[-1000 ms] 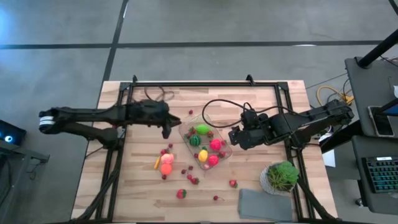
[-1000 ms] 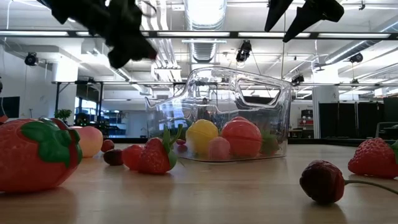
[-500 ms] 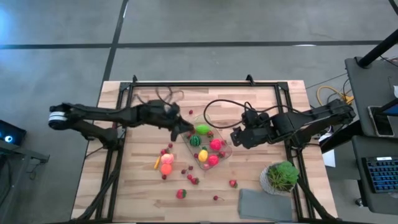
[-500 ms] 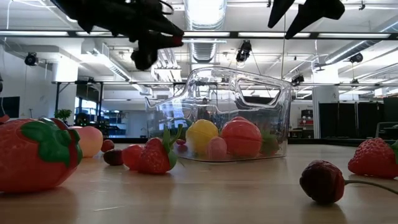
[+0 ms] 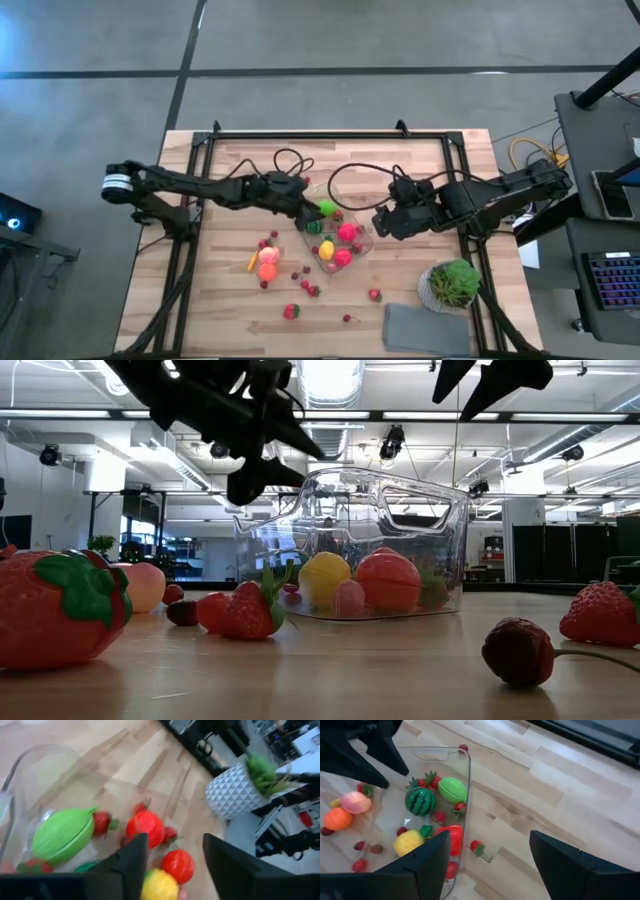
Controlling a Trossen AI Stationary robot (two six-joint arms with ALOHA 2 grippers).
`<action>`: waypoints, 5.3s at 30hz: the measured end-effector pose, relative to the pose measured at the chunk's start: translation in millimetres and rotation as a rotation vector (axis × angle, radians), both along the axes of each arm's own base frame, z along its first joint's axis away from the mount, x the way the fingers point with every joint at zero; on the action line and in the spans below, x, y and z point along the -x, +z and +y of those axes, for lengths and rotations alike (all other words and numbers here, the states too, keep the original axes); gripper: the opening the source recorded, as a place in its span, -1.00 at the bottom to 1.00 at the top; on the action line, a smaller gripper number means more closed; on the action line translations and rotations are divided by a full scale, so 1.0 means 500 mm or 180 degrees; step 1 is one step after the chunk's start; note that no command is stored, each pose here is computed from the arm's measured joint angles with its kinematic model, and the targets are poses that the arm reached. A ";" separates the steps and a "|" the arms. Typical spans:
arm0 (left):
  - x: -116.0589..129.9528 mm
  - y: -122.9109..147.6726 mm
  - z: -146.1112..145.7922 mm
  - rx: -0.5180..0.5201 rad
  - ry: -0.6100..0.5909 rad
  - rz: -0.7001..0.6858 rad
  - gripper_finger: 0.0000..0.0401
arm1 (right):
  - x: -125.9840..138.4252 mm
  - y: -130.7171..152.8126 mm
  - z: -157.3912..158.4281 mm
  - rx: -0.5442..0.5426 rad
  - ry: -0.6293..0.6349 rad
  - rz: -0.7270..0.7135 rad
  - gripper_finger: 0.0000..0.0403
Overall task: Pick and placing Produce into tupperware
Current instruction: Put the red cherry into the transparent bin
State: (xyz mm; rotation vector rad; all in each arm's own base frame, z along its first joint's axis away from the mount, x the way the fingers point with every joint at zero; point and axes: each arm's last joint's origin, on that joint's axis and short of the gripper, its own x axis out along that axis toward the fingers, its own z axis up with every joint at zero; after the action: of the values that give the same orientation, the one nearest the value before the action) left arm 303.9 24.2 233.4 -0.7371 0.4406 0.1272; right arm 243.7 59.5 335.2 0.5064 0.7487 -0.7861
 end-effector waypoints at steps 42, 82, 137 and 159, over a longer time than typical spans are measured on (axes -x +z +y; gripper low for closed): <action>0.199 0.002 0.200 -0.0524 0.1176 0.1290 0.37 | -0.117 -0.023 -0.327 -0.0395 -0.0550 -0.0685 0.29; -0.005 -0.110 0.378 0.1302 0.1179 0.1842 0.18 | -0.012 -0.037 -0.310 -0.0469 -0.0627 0.0655 0.21; -0.065 -0.159 0.335 0.1354 0.1621 0.2417 -0.33 | 0.000 -0.063 -0.315 0.0037 -0.0441 0.1188 0.21; -0.078 -0.156 0.308 0.0979 0.1561 0.2517 -0.33 | 0.001 -0.065 -0.315 0.0061 -0.0390 0.1236 0.20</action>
State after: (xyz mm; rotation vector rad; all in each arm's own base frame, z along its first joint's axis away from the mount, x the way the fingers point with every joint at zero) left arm 343.1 178.3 155.5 -1.0803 1.0391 0.8448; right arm 243.1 -97.8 302.9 0.3881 1.0747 -1.0207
